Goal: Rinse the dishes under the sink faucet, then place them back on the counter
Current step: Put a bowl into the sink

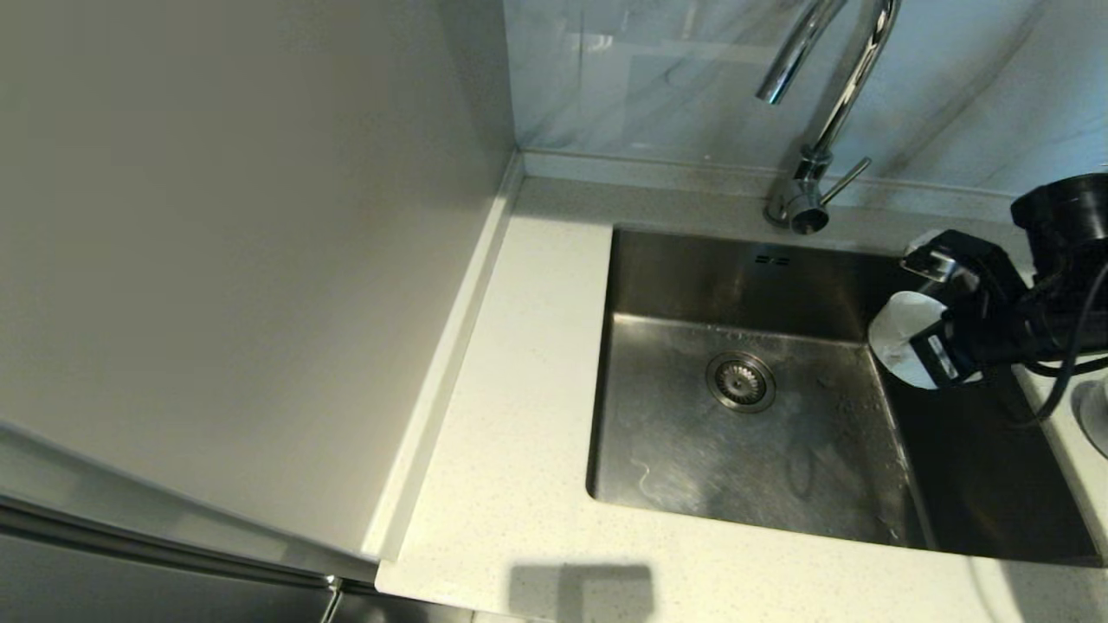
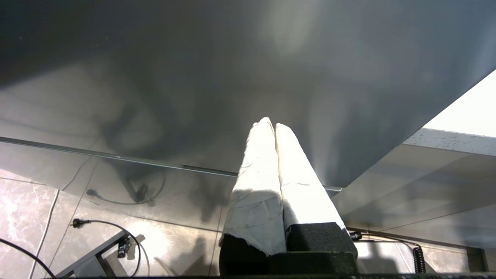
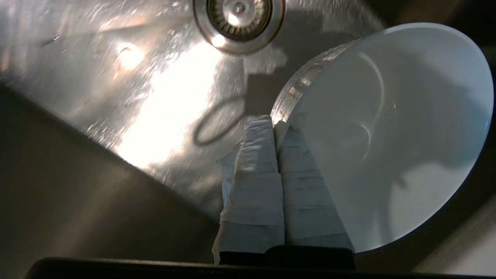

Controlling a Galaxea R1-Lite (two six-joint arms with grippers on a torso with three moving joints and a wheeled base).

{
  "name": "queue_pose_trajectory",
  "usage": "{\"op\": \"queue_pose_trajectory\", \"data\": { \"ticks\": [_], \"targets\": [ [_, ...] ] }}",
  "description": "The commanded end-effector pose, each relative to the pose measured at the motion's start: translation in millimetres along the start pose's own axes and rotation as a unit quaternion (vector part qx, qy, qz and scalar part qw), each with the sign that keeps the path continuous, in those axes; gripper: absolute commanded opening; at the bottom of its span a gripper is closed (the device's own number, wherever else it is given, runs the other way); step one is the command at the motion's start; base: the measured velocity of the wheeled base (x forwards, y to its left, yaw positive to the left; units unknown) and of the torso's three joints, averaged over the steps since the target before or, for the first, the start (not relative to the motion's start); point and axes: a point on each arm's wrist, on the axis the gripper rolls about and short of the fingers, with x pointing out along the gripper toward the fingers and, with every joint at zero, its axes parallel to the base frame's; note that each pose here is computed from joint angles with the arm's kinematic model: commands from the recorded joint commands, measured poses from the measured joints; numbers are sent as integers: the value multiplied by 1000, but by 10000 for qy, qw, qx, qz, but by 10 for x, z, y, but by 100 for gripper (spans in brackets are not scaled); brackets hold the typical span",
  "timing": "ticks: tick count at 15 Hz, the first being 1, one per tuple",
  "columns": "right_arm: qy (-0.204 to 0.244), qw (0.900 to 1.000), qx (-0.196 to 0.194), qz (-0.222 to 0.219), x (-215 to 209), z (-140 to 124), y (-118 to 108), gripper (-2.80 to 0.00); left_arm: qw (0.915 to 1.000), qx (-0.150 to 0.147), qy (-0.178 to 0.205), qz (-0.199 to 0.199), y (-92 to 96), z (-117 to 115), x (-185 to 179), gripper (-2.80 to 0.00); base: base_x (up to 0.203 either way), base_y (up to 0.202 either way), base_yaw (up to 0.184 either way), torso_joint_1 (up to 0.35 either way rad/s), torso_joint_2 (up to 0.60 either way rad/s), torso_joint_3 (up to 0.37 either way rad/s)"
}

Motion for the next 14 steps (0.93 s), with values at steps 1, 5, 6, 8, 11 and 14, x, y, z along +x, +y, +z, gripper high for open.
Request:
{"op": "queue_pose_trajectory", "data": {
  "ticks": [1, 5, 6, 8, 11, 14],
  "targets": [
    [-200, 9996, -165, -92, 507, -135, -8, -280, 10000, -4, -19, 6, 0, 0, -2, -280, 0, 0, 0, 0, 0, 0],
    [-126, 9992, -371, -84, 1201, -490, 32, -280, 10000, -5, -19, 6, 0, 0, -2, -280, 0, 0, 0, 0, 0, 0],
    [-115, 9992, -385, -82, 1338, -545, 39, -280, 10000, -5, -19, 6, 0, 0, -2, -280, 0, 0, 0, 0, 0, 0],
    [-97, 9990, -409, -138, 1594, -633, 41, -280, 10000, -5, -19, 6, 0, 0, -2, -280, 0, 0, 0, 0, 0, 0],
    [-92, 9984, -433, -345, 1849, -630, -9, -280, 10000, -4, -19, -2, 0, 0, -2, -280, 0, 0, 0, 0, 0, 0],
    [-74, 9973, -502, -524, 1993, -602, -35, -280, 10000, -5, -19, 6, 0, 0, -2, -280, 0, 0, 0, 0, 0, 0]
  ]
}}
